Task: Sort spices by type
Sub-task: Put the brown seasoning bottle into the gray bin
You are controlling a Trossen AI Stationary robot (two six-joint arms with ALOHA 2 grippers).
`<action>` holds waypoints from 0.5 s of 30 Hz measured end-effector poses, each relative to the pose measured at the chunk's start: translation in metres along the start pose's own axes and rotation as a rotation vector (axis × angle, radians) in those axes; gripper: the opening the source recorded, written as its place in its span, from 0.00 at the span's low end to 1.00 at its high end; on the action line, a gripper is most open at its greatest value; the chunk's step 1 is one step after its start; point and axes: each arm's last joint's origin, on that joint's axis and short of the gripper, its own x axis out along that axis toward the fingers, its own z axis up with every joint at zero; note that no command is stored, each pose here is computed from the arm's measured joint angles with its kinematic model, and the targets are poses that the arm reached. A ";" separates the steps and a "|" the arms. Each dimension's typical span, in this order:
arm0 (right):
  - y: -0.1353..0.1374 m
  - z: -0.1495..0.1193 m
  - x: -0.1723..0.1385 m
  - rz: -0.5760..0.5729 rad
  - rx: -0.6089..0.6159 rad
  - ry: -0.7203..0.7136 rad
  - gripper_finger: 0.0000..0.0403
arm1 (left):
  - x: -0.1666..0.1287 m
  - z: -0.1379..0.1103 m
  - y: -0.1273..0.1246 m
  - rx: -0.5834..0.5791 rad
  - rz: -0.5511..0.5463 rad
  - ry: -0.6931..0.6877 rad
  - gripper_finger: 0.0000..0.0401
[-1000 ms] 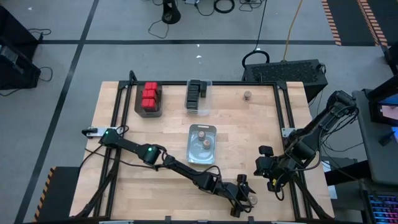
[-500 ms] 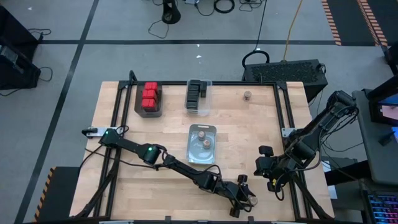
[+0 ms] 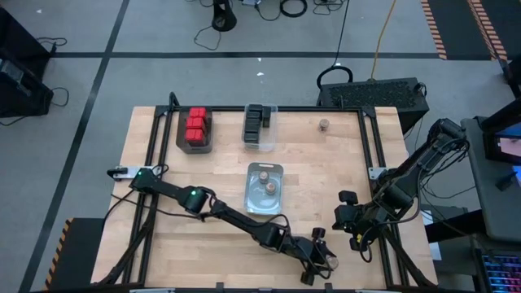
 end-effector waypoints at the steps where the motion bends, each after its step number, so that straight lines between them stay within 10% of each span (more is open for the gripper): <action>1: 0.000 0.000 0.000 0.001 0.000 0.000 0.00 | -0.003 0.006 0.000 0.003 0.000 0.001 0.48; 15: 0.000 0.000 0.000 0.005 0.001 -0.001 0.00 | -0.053 0.061 0.002 0.161 0.076 0.270 0.48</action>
